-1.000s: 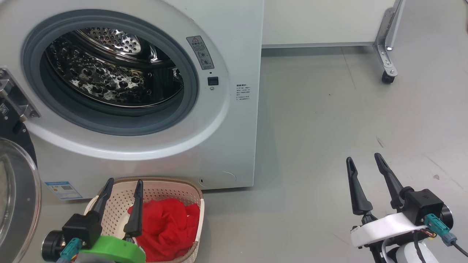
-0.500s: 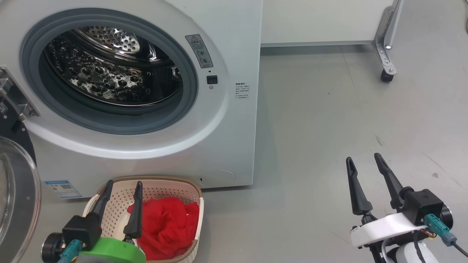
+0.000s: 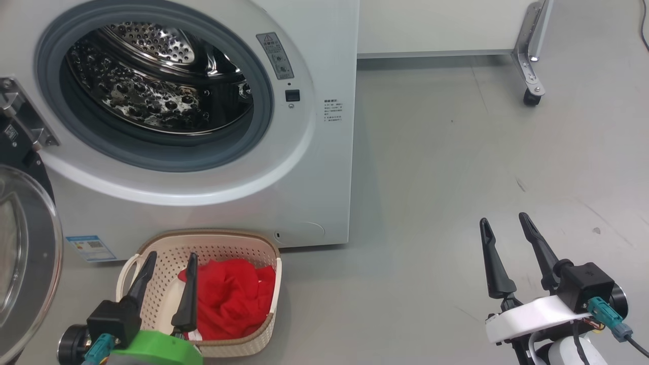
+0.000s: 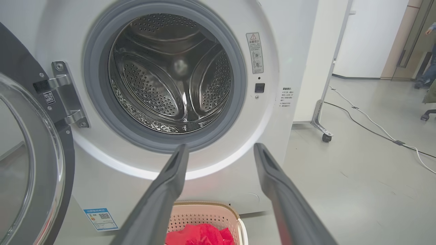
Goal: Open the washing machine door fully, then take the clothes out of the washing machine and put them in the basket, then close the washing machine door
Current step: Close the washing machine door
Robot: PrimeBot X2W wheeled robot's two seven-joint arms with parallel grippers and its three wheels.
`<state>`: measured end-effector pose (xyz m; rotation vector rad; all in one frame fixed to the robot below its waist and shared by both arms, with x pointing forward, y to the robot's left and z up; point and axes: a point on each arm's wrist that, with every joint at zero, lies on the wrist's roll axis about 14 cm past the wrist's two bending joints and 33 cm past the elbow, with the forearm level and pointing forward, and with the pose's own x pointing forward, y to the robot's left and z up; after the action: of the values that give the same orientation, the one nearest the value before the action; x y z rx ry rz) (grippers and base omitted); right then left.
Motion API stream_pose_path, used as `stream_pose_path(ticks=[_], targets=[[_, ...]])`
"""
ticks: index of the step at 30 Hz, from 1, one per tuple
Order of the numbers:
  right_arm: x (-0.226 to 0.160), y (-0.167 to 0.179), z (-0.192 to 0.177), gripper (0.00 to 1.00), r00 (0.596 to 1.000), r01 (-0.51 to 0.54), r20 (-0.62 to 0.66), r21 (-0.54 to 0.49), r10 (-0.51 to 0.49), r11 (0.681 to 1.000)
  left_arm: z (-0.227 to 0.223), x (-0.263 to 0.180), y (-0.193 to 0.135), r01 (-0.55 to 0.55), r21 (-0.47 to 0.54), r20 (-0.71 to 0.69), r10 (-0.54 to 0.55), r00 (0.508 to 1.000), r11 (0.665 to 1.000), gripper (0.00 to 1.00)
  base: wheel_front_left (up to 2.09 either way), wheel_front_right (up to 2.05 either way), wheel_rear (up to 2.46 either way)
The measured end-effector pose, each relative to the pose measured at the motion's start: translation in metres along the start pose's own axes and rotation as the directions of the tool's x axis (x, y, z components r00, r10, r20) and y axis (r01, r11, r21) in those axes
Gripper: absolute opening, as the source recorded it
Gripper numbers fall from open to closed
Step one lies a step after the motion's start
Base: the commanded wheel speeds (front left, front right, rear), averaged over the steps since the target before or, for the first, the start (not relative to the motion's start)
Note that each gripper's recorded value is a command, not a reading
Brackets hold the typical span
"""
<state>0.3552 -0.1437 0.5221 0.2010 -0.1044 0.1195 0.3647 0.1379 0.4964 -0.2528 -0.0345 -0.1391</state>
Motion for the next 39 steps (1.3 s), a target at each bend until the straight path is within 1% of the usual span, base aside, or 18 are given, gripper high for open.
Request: stream_pose_path(ticks=[9,18,19,21,23,39], targets=[[0.0,0.002,-0.0001,1.0,1.0,-0.006,0.0,0.001,0.006,1.0,0.0015,-0.0002,0.0001,-0.002,-0.007,0.005,0.002,1.0,1.0,1.0,-1.3,1.3,0.0],[0.0,0.0039,-0.0004,1.0,1.0,-0.012,-0.001,0.001,0.012,1.0,0.0009,-0.0009,0.0006,-0.006,0.017,0.002,0.006,1.0,1.0,1.0,-1.14,1.14,0.0],[0.0,0.004,-0.0003,1.0,1.0,-0.012,-0.001,0.001,0.012,1.0,0.0001,-0.0012,0.0011,-0.01,0.007,0.0,0.01,1.0,1.0,1.0,-0.95,0.95,0.0],[-0.0001,0.0045,-0.0003,1.0,1.0,-0.014,-0.001,0.001,0.014,1.0,0.0,-0.0021,0.0013,-0.014,-0.05,0.002,0.014,1.0,0.999,1.0,-0.88,0.88,0.0],[-0.0002,0.0048,-0.0002,1.0,1.0,-0.014,-0.001,0.001,0.014,1.0,0.0,-0.0026,0.0022,-0.019,-0.071,0.003,0.019,1.0,0.997,1.0,-0.81,0.81,0.0],[0.0,0.0044,-0.0017,1.0,1.0,-0.013,-0.005,0.002,0.013,1.0,0.0016,-0.0016,0.0013,-0.015,-0.073,0.008,0.015,1.0,0.997,1.0,-0.44,0.44,0.0]])
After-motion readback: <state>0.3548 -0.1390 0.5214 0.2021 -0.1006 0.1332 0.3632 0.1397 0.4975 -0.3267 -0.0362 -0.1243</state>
